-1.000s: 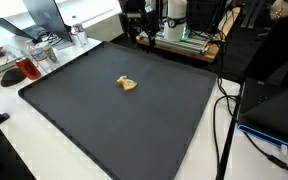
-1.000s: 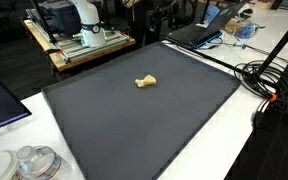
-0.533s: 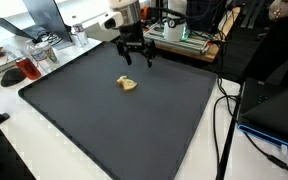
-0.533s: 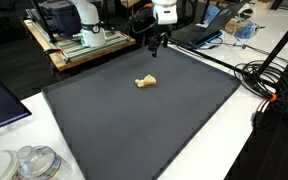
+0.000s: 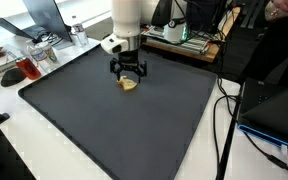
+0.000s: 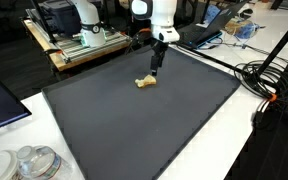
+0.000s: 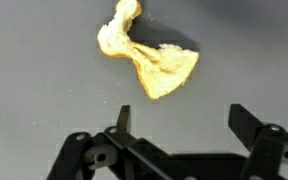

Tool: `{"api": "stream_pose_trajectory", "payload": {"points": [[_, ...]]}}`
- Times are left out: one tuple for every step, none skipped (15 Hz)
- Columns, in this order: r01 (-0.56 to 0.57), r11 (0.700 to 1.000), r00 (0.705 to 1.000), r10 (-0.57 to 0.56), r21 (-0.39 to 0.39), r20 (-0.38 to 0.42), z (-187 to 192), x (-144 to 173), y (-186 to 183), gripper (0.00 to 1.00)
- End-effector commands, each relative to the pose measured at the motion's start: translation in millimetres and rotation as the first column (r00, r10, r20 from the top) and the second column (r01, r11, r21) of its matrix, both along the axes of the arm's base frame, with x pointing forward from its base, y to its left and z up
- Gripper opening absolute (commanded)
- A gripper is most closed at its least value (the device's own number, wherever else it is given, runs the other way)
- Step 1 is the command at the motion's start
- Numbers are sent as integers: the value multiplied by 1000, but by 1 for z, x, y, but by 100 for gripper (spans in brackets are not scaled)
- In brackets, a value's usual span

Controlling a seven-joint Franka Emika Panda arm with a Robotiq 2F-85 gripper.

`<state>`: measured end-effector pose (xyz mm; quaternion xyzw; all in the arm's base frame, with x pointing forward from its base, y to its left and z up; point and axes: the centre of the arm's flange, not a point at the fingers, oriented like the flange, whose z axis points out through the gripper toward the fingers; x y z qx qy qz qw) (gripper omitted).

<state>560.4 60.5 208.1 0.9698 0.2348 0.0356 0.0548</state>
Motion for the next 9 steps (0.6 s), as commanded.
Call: {"api": "stream_pose_trajectory", "payload": {"points": [[-63, 998, 997, 63, -23, 37, -28, 6, -11, 100], [-69, 997, 997, 70, -21, 38, -36, 6, -14, 100], [-78, 997, 996, 79, -15, 40, -44, 6, -17, 100], [-84, 996, 996, 84, -12, 40, -51, 6, -19, 100], [-94, 996, 995, 94, -10, 41, -58, 5, -21, 100], [-103, 995, 994, 104, -11, 36, -65, 5, -23, 100], [-114, 993, 993, 114, -9, 30, -71, 4, -24, 100], [-121, 993, 992, 121, -10, 25, -76, 2, -25, 100], [-127, 992, 992, 127, -11, 21, -79, 1, -26, 100]]}}
